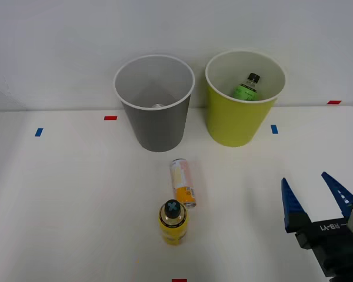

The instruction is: Put cans in the gray bin, plastic bottles in the light green bin

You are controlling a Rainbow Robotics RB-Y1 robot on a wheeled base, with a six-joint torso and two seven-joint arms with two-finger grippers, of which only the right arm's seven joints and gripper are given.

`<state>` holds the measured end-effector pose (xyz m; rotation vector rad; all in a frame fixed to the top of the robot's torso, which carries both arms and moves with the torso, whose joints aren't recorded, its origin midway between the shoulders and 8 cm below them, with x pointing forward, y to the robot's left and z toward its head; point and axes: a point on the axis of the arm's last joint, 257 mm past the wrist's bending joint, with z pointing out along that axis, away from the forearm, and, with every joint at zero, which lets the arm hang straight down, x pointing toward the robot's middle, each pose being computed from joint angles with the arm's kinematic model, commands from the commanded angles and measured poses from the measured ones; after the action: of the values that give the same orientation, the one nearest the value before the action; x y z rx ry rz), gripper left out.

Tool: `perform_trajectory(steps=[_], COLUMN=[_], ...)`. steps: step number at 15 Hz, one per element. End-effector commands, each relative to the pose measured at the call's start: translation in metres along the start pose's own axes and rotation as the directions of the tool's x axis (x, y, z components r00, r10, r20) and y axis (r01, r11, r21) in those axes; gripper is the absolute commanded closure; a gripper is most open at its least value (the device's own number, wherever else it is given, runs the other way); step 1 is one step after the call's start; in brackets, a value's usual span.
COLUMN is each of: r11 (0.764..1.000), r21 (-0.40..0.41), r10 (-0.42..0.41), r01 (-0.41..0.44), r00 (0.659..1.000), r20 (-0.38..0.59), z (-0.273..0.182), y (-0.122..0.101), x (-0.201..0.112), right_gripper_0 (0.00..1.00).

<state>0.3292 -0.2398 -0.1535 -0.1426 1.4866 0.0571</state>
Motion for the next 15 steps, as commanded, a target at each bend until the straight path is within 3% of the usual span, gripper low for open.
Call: perform_trajectory(steps=[1, 6, 15], r11=[1.000, 0.993, 0.979], r21=[0.003, 0.065, 0.044], r10=[0.030, 0.097, 0.199], r01=[-0.030, -0.094, -0.198], r00=[0.999, 0.995, 0.980], r20=[-0.040, -0.038, -0.013], z=[-0.013, -0.026, -0.079], y=[0.005, 0.006, 0.033], x=[0.014, 0.044, 0.104], right_gripper_0=[0.27, 0.27, 0.34])
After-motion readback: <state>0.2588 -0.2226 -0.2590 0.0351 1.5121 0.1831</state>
